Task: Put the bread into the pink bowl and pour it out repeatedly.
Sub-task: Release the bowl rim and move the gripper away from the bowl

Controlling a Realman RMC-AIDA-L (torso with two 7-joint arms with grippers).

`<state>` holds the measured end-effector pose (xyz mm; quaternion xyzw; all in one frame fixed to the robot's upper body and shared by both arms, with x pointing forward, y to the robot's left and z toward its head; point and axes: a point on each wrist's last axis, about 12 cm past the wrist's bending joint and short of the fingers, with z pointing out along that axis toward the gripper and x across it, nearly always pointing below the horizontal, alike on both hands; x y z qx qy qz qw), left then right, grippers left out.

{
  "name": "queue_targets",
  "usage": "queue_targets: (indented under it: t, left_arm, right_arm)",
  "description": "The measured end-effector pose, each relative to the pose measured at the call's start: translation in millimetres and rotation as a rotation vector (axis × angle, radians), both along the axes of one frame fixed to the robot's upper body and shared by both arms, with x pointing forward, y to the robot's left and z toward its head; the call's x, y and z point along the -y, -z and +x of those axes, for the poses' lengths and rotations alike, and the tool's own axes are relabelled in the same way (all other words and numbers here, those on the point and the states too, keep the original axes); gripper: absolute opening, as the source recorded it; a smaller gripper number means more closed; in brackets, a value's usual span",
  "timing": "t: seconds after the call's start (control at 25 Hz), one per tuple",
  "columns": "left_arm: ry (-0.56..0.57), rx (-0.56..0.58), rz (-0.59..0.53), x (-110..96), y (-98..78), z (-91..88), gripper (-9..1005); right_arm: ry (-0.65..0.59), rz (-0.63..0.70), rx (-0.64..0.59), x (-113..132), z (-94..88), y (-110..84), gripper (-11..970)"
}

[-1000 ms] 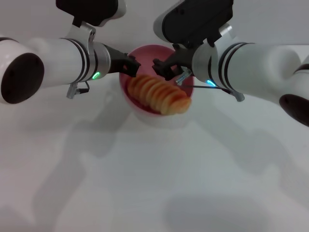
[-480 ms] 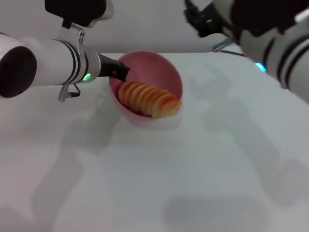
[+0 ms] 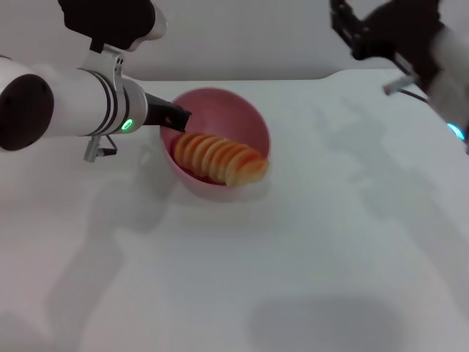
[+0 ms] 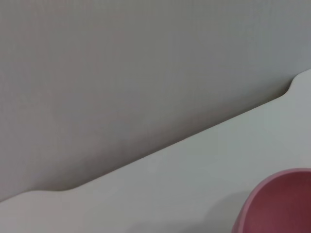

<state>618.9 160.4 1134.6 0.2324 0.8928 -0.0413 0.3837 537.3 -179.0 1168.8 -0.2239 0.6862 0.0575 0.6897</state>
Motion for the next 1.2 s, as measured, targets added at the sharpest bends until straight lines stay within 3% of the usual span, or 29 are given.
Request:
queue_targets:
  t: [0.12, 0.16, 0.32, 0.56, 0.68, 0.84, 1.0, 1.2]
  left_arm:
    - [-0.004, -0.009, -0.009, -0.2, 1.1, -0.3, 78]
    - [-0.004, -0.009, -0.009, -0.2, 1.1, -0.3, 78]
    - [-0.009, -0.031, -0.009, -0.6, 4.5, 0.3, 78]
    - [-0.012, -0.061, -0.002, 0.6, 5.7, 1.3, 79]
    - [-0.011, -0.065, -0.002, 1.4, 5.4, 0.9, 79]
    - [-0.011, -0.071, -0.009, 2.5, 5.9, 0.7, 80]
    - [-0.013, -0.076, -0.008, 1.8, 7.2, 0.5, 80]
    - [-0.017, -0.081, -0.006, 0.8, 8.7, 0.5, 81]
  right_arm:
    - [-0.021, 0.033, 0.007, 31.1, 3.5, 28.8, 575]
    - [-0.021, 0.033, 0.007, 31.1, 3.5, 28.8, 574]
    - [0.063, -0.037, -0.028, 64.5, 6.2, 55.1, 573]
    - [0.146, 0.053, 0.035, 110.7, -3.5, 55.7, 572]
    - [0.138, 0.033, 0.087, 117.5, -9.2, 54.7, 571]
    - [0.131, -0.087, 0.091, 113.6, -4.1, 69.3, 571]
    - [0.201, -0.180, 0.111, 117.9, 5.7, 88.6, 570]
    - [0.399, -0.043, 0.211, 131.5, 0.0, 96.5, 570]
